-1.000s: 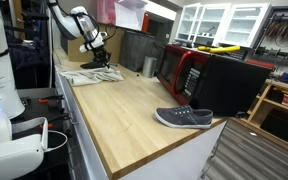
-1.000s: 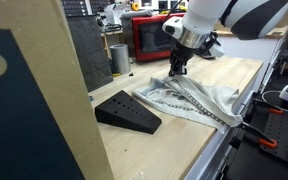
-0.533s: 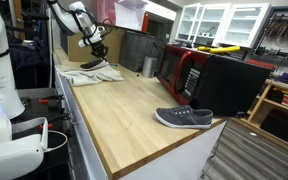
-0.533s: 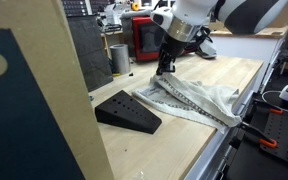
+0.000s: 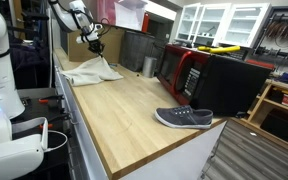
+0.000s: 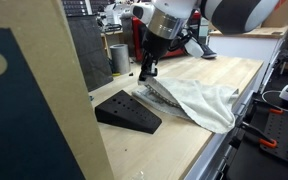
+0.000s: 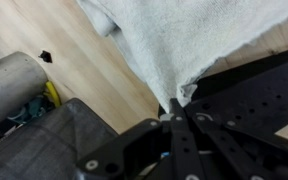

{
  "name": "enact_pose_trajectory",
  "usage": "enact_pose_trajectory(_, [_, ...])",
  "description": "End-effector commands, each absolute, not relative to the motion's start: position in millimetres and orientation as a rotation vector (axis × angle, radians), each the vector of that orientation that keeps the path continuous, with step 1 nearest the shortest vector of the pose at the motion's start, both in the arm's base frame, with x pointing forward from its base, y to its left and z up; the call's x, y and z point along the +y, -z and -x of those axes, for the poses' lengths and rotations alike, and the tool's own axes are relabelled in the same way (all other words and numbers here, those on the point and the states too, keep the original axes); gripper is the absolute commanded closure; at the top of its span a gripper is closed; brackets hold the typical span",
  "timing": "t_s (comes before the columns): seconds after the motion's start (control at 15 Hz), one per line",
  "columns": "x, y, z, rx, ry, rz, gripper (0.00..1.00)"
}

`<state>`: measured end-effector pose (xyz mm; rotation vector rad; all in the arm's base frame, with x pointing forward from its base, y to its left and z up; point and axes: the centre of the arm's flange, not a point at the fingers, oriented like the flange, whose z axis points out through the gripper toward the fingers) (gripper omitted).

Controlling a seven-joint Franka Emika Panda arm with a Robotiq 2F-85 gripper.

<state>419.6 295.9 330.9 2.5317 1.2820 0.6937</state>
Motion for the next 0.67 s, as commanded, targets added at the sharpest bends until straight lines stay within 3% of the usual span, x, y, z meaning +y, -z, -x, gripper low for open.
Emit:
enact_pose_trajectory(0.0, [316,-345,-436,1.306,-0.719,-2.529,0.72])
enact_pose_trajectory(0.13, [318,-349,-435,1.316,-0.731,-2.524,0.65])
enact_pose_trajectory(0.6, [287,-366,-434,1.253,-0.78,-2.646,0.12])
